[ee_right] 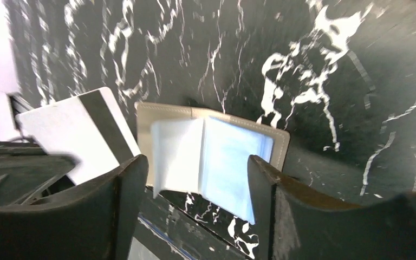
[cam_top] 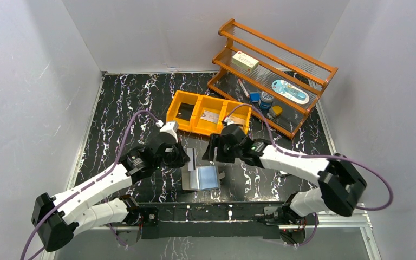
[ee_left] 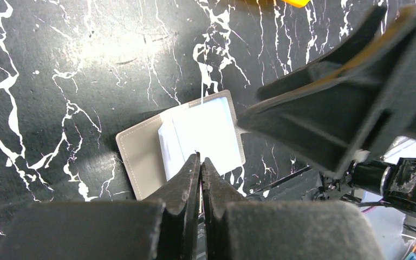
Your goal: Take the credit cards out of the card holder
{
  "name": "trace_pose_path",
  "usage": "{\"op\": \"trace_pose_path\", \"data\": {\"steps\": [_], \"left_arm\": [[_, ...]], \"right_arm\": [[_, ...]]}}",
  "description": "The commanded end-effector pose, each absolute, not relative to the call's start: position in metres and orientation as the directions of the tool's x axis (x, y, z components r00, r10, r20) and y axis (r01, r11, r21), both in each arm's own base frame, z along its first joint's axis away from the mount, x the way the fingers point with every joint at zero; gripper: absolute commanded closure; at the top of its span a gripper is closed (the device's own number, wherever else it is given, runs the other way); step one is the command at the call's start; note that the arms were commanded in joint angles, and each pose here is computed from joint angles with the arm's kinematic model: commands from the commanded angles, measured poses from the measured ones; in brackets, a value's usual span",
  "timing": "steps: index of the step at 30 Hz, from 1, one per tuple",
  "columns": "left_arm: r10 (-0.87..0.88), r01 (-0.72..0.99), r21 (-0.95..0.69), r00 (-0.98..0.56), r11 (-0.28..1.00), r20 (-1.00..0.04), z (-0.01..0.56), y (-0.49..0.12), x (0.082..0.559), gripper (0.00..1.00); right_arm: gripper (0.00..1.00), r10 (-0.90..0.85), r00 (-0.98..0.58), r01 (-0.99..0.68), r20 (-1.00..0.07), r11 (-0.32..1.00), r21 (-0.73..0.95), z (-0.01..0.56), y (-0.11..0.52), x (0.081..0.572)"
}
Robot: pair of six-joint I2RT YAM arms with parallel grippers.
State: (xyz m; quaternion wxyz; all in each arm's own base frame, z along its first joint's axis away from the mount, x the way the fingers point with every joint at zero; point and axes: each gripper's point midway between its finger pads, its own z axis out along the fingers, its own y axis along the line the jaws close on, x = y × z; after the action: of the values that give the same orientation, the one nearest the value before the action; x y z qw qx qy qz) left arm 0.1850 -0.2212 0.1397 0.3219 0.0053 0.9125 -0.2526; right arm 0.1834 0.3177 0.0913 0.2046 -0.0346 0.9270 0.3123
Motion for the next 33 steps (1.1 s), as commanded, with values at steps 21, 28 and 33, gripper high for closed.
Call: {"op": "trace_pose_path", "data": {"steps": [21, 28, 33], "left_arm": [[-0.283, 0.325, -0.802, -0.814, 0.502, -0.507, 0.209, -0.225, 0.228, 1.0], [-0.269, 0.387, -0.848, -0.828, 0.362, -0.493, 0.224, -0.238, 0.227, 1.0], [-0.263, 0.41, -0.858, -0.83, 0.309, -0.492, 0.232, -0.242, 0.224, 1.0]], "right_arm": [[0.15, 0.306, -0.787, -0.401, -0.536, 0.407, 0.821, 0.213, 0.279, 0.233], [0.26, 0.216, -0.839, -0.443, -0.499, 0.261, 0.857, 0.228, 0.299, 0.22], [0.3, 0.159, -0.871, -0.444, -0.465, 0.149, 0.883, 0.236, 0.31, 0.211]]}}
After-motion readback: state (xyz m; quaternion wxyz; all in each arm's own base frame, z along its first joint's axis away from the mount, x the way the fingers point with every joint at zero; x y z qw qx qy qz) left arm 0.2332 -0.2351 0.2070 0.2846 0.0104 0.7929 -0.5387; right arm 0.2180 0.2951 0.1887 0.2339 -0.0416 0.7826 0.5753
